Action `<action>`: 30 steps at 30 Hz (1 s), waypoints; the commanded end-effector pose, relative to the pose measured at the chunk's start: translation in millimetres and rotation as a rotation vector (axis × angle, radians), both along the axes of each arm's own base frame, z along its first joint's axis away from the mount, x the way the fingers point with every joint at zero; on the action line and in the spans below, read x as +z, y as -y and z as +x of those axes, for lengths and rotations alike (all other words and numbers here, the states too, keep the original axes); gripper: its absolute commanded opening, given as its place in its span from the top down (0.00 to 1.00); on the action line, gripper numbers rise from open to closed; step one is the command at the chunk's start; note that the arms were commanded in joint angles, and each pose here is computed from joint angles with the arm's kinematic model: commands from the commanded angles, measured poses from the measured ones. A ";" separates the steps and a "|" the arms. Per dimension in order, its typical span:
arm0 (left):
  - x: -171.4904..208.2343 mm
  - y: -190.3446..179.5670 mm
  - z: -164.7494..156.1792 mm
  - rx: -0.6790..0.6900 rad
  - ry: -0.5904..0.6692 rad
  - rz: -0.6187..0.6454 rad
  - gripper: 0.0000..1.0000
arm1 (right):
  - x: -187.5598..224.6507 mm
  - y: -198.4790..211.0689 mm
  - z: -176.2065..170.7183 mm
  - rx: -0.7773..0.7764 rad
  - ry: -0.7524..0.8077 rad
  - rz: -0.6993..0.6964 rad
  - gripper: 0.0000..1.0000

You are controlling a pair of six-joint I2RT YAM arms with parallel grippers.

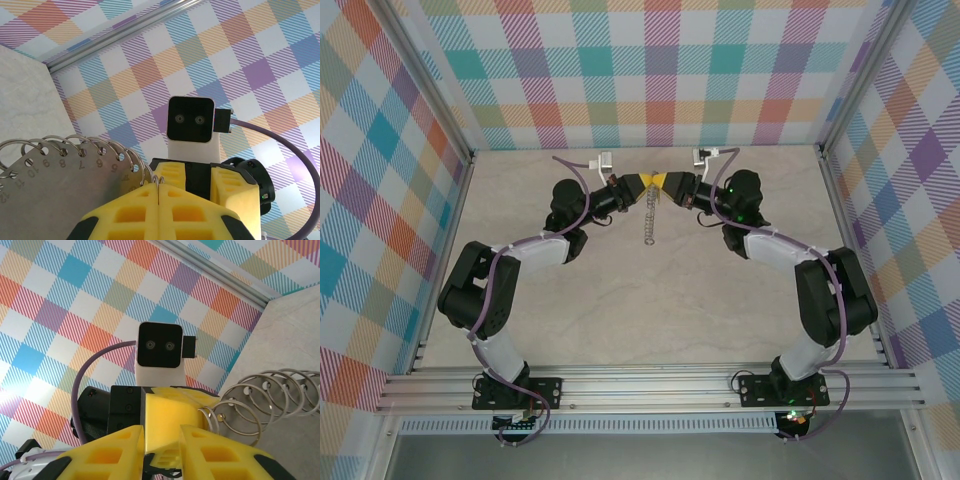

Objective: Put the keys on the keyring

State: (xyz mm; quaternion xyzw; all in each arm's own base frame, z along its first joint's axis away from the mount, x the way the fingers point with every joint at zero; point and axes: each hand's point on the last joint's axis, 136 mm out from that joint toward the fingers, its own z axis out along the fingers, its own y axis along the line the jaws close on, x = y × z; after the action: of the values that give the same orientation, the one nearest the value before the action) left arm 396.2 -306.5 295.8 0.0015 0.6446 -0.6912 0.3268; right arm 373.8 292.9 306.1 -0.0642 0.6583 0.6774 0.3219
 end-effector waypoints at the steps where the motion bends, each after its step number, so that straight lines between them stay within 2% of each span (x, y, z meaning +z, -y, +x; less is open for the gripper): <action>1: 16.7 -1.0 -5.2 -0.014 0.065 -0.038 1.00 | 2.7 -6.3 -0.9 0.018 0.027 -0.003 0.74; 13: 16.8 -1.9 -7.6 -0.014 0.073 -0.027 1.00 | 22.2 35.7 5.2 -0.128 0.053 -0.012 0.70; 19: 17.2 -1.6 -6.8 -0.016 0.074 -0.029 1.00 | 23.8 34.9 3.7 -0.127 0.049 -0.018 0.69; 27: 17.6 -1.8 -7.4 -0.016 0.076 -0.030 1.00 | 11.0 21.3 7.4 -0.099 0.020 -0.017 0.61; 30: 17.1 -1.9 -7.2 -0.015 0.075 -0.030 1.00 | 6.6 15.2 8.6 -0.087 0.012 -0.020 0.60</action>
State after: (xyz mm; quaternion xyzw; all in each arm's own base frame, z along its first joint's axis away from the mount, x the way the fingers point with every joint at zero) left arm 394.8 -307.2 295.4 0.0051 0.6451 -0.6919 0.3241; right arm 380.4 272.0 308.8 -0.0331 0.6716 0.6533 0.3480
